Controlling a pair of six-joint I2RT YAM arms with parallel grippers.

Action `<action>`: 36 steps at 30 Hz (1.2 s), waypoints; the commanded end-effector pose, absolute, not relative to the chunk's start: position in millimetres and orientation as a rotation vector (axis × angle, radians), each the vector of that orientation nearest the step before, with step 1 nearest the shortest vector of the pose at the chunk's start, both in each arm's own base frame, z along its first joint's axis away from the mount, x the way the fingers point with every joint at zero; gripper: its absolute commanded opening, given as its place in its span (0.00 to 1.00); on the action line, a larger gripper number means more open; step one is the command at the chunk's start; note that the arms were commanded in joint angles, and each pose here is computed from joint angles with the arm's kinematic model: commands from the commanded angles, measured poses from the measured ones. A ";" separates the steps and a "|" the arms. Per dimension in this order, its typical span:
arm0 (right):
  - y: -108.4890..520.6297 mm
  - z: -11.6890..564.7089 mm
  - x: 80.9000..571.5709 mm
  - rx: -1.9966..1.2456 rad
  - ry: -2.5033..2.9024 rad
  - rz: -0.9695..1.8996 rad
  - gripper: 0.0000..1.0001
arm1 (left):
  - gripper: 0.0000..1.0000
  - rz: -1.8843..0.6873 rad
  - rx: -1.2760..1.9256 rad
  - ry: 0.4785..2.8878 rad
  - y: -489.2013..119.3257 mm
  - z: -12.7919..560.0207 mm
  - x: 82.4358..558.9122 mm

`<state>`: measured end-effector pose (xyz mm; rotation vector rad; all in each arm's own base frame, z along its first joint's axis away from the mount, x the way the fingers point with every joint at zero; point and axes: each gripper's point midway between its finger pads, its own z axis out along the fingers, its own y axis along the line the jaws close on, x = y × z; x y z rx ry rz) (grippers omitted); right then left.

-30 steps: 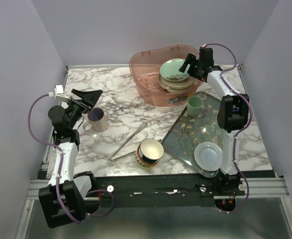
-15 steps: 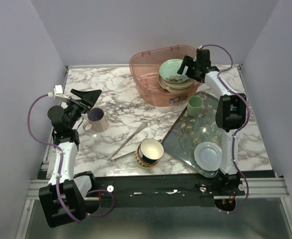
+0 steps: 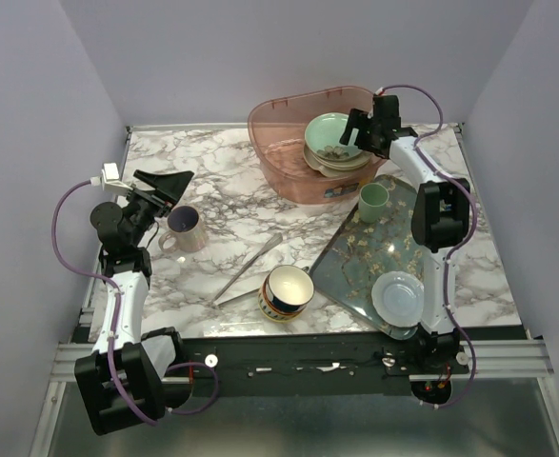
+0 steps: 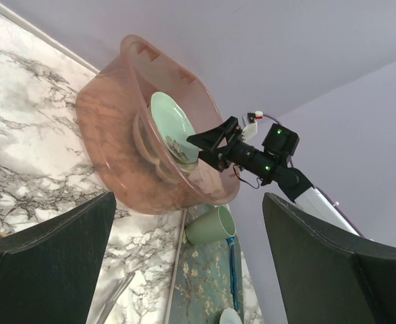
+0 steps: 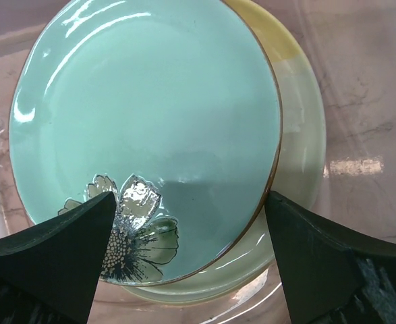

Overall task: Place the mixed dishes into the plastic bin
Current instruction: Place the plate in the plastic bin.

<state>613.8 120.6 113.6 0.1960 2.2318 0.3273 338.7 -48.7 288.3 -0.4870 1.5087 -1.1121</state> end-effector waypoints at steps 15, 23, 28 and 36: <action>106.0 223.2 602.8 -0.017 2.065 0.187 1.00 | 0.99 -1.105 -0.487 1.495 -39.1 290.7 338.4; 135.4 280.9 557.3 -0.417 1.908 0.301 1.00 | 0.99 -1.068 -0.514 1.547 -34.0 282.5 344.1; 162.8 311.0 492.4 -0.635 1.778 0.482 1.00 | 0.99 -1.057 -0.474 1.551 -35.9 286.3 343.6; 195.2 343.4 378.6 -0.893 1.578 0.791 1.00 | 0.99 -0.974 -0.361 1.544 -38.4 299.2 331.8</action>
